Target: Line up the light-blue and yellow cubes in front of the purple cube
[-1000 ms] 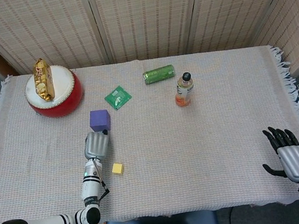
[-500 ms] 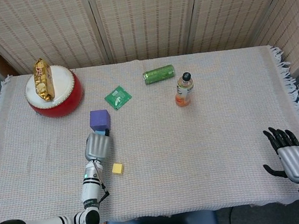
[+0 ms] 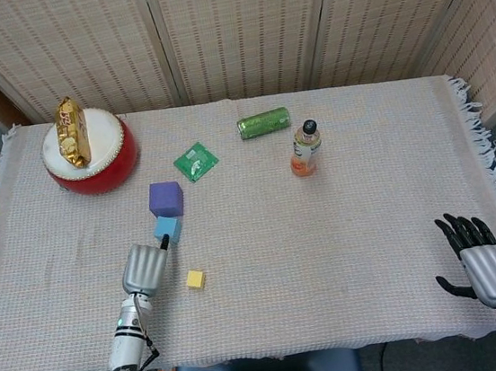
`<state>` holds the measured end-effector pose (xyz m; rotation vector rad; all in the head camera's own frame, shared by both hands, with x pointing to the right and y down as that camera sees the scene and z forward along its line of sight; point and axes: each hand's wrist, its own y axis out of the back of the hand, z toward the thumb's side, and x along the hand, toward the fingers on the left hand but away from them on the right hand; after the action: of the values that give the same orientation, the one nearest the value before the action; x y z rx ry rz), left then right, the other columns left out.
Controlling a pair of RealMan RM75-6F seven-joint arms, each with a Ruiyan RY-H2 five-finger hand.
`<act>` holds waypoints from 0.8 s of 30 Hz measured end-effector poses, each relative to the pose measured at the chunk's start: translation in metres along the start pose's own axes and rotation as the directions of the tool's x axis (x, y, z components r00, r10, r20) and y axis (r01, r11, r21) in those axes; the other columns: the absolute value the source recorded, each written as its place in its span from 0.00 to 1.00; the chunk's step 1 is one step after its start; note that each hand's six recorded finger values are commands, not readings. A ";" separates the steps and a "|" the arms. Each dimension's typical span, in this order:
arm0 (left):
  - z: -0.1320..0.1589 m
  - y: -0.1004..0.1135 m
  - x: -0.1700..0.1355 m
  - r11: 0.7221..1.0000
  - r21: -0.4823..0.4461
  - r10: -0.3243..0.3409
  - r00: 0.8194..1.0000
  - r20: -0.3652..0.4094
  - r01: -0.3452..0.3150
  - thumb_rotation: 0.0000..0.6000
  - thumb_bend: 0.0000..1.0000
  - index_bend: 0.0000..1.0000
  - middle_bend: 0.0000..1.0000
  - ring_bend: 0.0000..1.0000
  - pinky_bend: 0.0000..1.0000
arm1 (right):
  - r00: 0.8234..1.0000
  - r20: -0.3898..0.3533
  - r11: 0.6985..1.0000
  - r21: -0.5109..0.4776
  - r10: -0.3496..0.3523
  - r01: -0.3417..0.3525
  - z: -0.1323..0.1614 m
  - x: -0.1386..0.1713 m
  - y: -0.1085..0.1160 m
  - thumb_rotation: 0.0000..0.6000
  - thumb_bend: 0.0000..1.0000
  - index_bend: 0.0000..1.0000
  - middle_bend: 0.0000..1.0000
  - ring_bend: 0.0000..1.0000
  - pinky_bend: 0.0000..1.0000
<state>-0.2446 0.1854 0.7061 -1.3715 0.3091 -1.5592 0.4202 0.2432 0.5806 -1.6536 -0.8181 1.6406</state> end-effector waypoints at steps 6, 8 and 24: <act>-0.002 -0.011 -0.003 1.000 0.021 -0.015 1.000 0.014 0.015 1.00 0.42 0.23 1.00 1.00 1.00 | 1.000 -0.002 1.000 0.002 0.004 -0.004 0.002 0.001 -0.001 0.83 0.00 0.00 0.00 0.00 0.00; -0.004 -0.016 -0.002 0.999 0.020 -0.037 0.999 0.010 0.037 1.00 0.42 0.23 1.00 1.00 1.00 | 1.000 0.001 1.000 0.002 0.002 -0.002 0.001 0.001 -0.001 0.83 0.00 0.00 0.00 0.00 0.00; 0.004 -0.019 -0.006 0.999 0.013 -0.036 0.999 0.038 0.035 1.00 0.42 0.24 1.00 1.00 1.00 | 1.000 0.005 1.000 -0.002 -0.005 0.005 -0.001 0.002 0.002 0.83 0.00 0.00 0.00 0.00 0.00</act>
<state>-0.2519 0.2007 0.7174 -1.4019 0.2528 -1.5599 0.4210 0.2435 0.5784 -1.6487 -0.8257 1.6418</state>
